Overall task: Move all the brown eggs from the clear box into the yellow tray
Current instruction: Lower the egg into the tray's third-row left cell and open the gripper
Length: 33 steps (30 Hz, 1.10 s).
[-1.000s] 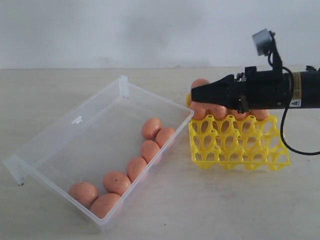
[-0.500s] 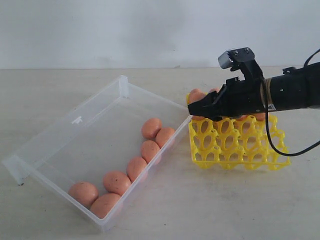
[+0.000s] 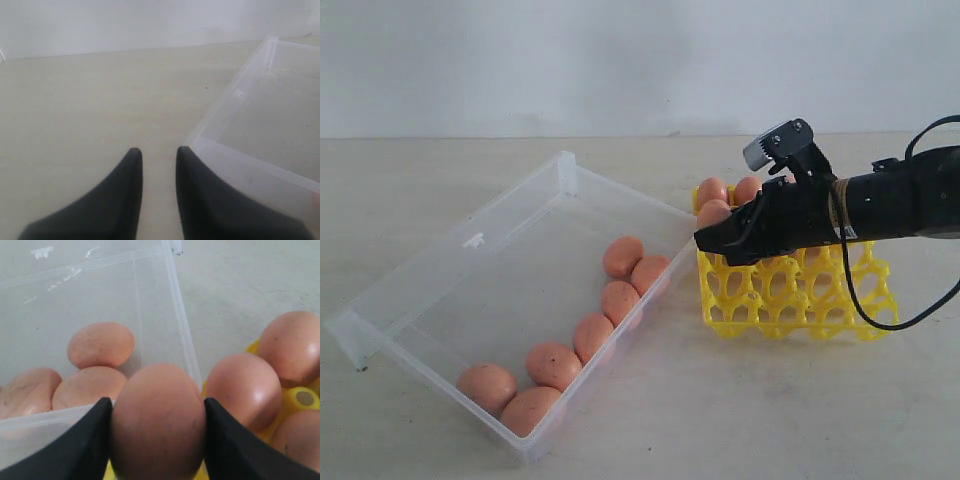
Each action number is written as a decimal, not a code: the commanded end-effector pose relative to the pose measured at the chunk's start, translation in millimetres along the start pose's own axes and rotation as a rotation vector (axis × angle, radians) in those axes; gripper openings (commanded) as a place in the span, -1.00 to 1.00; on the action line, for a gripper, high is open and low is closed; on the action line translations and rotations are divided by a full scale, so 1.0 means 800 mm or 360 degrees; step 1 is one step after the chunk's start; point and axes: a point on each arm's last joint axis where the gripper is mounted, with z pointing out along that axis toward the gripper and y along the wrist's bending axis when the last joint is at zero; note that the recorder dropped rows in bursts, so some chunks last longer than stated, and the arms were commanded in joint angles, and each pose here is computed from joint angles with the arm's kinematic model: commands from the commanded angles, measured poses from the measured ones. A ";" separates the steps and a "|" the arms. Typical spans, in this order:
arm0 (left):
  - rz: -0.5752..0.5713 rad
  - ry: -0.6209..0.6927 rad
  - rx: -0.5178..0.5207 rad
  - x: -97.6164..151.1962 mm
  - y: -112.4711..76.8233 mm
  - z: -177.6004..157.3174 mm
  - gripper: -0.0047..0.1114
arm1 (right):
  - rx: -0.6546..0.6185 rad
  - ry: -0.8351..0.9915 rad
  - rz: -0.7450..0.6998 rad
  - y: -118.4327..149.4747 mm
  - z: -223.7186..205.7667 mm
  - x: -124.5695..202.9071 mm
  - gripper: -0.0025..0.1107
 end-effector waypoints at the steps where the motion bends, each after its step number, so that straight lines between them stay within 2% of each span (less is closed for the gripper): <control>1: -0.0028 -0.0008 0.0008 -0.002 0.000 0.000 -0.49 | 0.0015 -0.0053 -0.0005 -0.002 0.000 -0.008 -0.96; 4: -0.0028 -0.0008 0.0008 -0.002 0.000 0.000 -0.49 | 0.0024 -0.0062 -0.0008 -0.003 0.000 -0.009 -0.93; 7: -0.0028 -0.0008 0.0008 -0.002 0.000 0.000 -0.49 | 0.0024 -0.0062 -0.0010 -0.003 0.000 -0.009 -0.81; 12: -0.0028 -0.0008 0.0008 -0.002 0.000 0.000 -0.49 | 0.0061 -0.0036 -0.0005 -0.006 0.000 -0.007 -0.20; 17: -0.0028 -0.0008 0.0008 -0.002 0.000 0.000 -0.49 | 0.0061 -0.0036 -0.0005 -0.006 0.000 -0.007 -0.03; 21: -0.0028 -0.0008 0.0008 -0.002 0.000 0.000 -0.49 | 0.0060 -0.0035 0.0019 -0.006 0.000 -0.007 0.19; 29: -0.0028 -0.0008 0.0008 -0.002 0.000 0.000 -0.49 | 0.0050 -0.0050 0.0059 -0.005 -0.001 -0.009 0.19; 33: -0.0028 -0.0008 0.0008 -0.002 0.000 0.000 -0.49 | 0.0016 -0.0147 0.0094 0.003 -0.012 -0.028 0.18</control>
